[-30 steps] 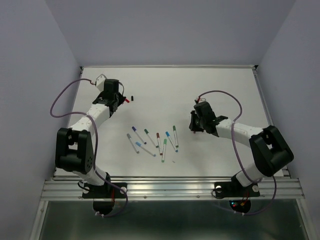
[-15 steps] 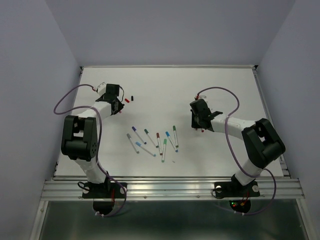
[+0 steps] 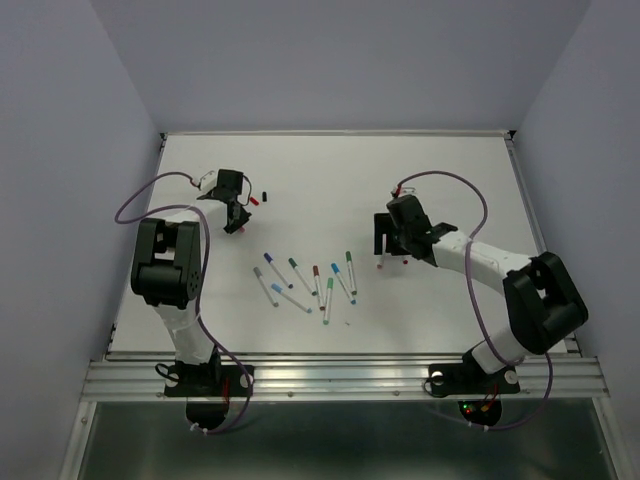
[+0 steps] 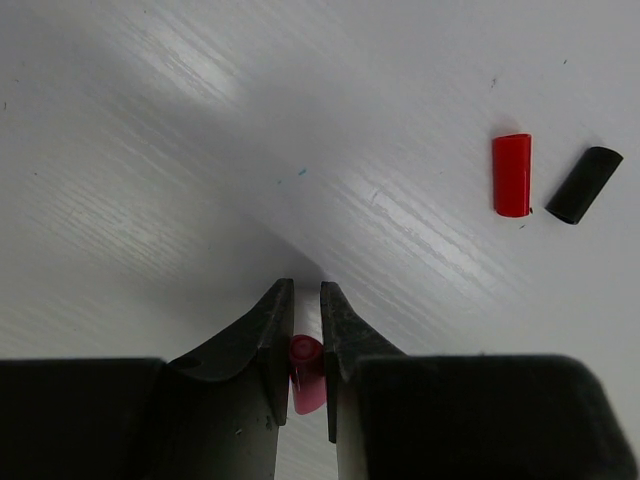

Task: Open the pen caps

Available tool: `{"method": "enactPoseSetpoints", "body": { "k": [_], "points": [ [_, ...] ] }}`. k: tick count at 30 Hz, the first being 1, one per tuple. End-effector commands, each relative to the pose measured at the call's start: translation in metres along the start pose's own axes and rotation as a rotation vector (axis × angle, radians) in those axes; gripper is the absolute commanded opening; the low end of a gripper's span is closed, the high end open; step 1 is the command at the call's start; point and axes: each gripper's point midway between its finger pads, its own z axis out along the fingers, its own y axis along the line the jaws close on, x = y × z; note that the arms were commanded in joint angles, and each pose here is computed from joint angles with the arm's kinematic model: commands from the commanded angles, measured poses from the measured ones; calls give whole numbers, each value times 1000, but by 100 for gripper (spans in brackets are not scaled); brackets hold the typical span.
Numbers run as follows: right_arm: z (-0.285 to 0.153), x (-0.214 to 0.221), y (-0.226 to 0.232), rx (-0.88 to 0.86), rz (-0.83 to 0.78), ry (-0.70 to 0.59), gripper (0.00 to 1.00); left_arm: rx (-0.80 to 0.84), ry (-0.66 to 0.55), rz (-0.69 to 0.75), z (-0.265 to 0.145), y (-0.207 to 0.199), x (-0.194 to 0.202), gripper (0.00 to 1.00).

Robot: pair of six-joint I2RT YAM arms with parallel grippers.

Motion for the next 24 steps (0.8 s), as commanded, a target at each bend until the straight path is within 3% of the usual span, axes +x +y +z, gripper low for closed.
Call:
{"method": "enactPoseSetpoints", "body": {
  "k": [1,5,9,17,18,20,21,23,24],
  "points": [
    [-30,-28,23,-152,-33,-76,82,12,-19,-23,-3,-9,-14,18],
    [-53,-39,36,-249,-53,-116,100,24,-24,-33,-3,-12,-16,21],
    [-75,-45,45,-331,-57,-153,100,37,-28,-34,0,-20,-20,28],
    [-89,-17,58,-453,-73,-90,100,22,-28,-44,11,-28,-22,29],
    [-88,-9,58,-453,-79,-72,100,27,-30,-44,11,-31,-24,35],
    [-88,-1,59,-454,-83,-58,100,32,-35,-47,12,-36,-27,37],
    [-89,4,60,-458,-90,-49,100,29,-35,-45,12,-36,-27,46],
    [-89,9,61,-456,-94,-38,100,35,-36,-41,12,-40,-27,55],
    [-89,10,60,-455,-93,-36,100,39,-37,-41,11,-42,-28,55]
  ]
}}
